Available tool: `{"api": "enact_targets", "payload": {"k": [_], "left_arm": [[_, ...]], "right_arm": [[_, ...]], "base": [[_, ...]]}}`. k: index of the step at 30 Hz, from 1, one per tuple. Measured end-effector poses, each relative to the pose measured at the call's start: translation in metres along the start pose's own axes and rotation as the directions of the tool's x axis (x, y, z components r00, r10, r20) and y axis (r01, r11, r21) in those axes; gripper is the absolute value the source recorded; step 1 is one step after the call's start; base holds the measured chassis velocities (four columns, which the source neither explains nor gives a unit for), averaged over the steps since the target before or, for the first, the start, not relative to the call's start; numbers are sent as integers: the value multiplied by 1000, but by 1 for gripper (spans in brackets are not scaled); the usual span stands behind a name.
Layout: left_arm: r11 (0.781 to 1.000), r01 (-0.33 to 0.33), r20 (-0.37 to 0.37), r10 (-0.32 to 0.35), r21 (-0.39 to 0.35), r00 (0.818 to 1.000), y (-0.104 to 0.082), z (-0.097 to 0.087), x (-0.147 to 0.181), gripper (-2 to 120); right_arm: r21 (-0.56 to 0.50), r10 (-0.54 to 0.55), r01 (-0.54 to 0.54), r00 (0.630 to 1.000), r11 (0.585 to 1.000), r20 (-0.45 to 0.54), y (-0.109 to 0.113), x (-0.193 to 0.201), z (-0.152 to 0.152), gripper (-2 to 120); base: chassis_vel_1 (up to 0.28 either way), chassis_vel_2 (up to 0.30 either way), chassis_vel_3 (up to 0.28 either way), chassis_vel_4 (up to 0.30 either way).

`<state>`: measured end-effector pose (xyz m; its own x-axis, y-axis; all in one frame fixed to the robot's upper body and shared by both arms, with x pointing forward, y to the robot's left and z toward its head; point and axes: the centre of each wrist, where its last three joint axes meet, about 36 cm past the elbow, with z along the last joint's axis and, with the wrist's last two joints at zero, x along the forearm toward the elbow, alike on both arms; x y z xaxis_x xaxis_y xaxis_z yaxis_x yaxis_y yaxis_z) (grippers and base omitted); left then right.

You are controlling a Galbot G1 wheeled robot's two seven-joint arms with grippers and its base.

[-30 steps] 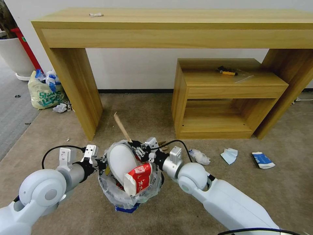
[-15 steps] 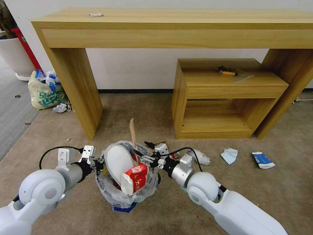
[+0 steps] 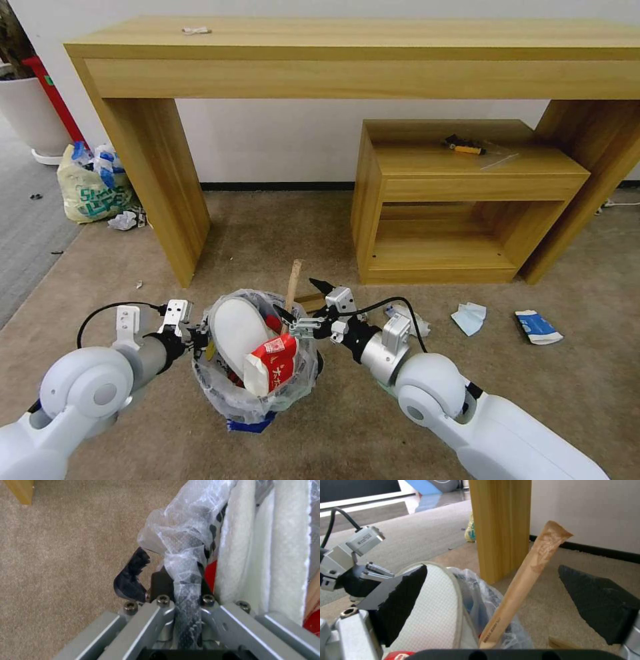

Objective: Pick up the trash bin and place the garbage on the floor into it.

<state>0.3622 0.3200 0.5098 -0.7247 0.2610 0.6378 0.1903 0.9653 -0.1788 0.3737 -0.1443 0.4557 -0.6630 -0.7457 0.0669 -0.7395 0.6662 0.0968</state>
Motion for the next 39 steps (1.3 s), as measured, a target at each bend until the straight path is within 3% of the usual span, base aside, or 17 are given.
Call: {"api": "enact_targets", "payload": {"k": [11, 16, 19, 20, 22, 23, 24, 27, 28, 29, 31, 32, 34, 35, 37, 38, 39], "left_arm": [[1000, 25, -7, -25, 20, 1000, 8, 5, -5, 0], [999, 28, -9, -28, 28, 1000, 9, 7, -7, 0], [999, 34, -8, -33, 30, 999, 11, 7, -6, 0], [999, 34, -8, -33, 30, 999, 11, 7, -6, 0], [999, 36, -7, -36, 29, 999, 11, 7, -5, 0], [999, 35, -7, -35, 29, 999, 11, 7, -5, 0], [999, 35, -7, -35, 29, 999, 11, 7, -5, 0], [999, 32, -8, -32, 28, 999, 10, 8, -4, 0], [999, 32, -9, -32, 27, 999, 10, 8, -4, 0], [999, 32, -9, -32, 27, 999, 10, 8, -4, 0], [999, 33, -9, -33, 25, 999, 9, 8, -4, 0], [999, 33, -9, -33, 25, 999, 9, 8, -4, 0], [999, 31, -9, -31, 23, 999, 9, 7, -3, 0], [999, 31, -9, -31, 23, 999, 9, 7, -3, 0], [999, 29, -11, -29, 19, 1000, 7, 8, -2, 0], [999, 29, -11, -29, 19, 1000, 7, 8, -2, 0], [999, 28, -15, -28, 18, 1000, 6, 10, -2, 0]], "right_arm": [[8, 56, -56, 998, 998, 30, -12, 14, -14, 100], [-12, 148, -148, 988, 989, 31, -18, 25, -20, 100], [-8, 284, -284, 959, 959, -26, -30, 40, -7, 100], [-8, 284, -284, 959, 959, -26, -30, 40, -7, 100], [-2, 400, -401, 912, 916, -87, -48, 62, 16, 100], [-22, 475, -483, 869, 876, -141, -59, 84, 34, 100], [-22, 475, -483, 869, 876, -141, -59, 84, 34, 100], [-53, 608, -638, 753, 768, -253, -86, 142, 67, 100], [-57, 630, -668, 723, 742, -283, -92, 157, 76, 100], [-57, 630, -668, 723, 742, -283, -92, 157, 76, 100], [-63, 667, -729, 655, 682, -354, -102, 187, 100, 100], [-63, 667, -729, 655, 682, -354, -102, 187, 100, 100], [-55, 703, -784, 583, 618, -407, -117, 216, 123, 100], [-55, 703, -784, 583, 618, -407, -117, 216, 123, 100], [-49, 726, -822, 528, 568, -441, -127, 237, 143, 100], [-49, 726, -822, 528, 568, -441, -127, 237, 143, 100], [-44, 733, -839, 498, 542, -463, -133, 250, 156, 100]], "base": [[0, 0, 0, 0], [0, 0, 0, 0], [0, 0, 0, 0], [0, 0, 0, 0], [0, 0, 0, 0], [0, 0, 0, 0], [0, 0, 0, 0], [0, 0, 0, 0], [0, 0, 0, 0], [0, 0, 0, 0], [0, 0, 0, 0], [0, 0, 0, 0], [0, 0, 0, 0], [0, 0, 0, 0], [0, 0, 0, 0], [0, 0, 0, 0], [0, 0, 0, 0]]}}
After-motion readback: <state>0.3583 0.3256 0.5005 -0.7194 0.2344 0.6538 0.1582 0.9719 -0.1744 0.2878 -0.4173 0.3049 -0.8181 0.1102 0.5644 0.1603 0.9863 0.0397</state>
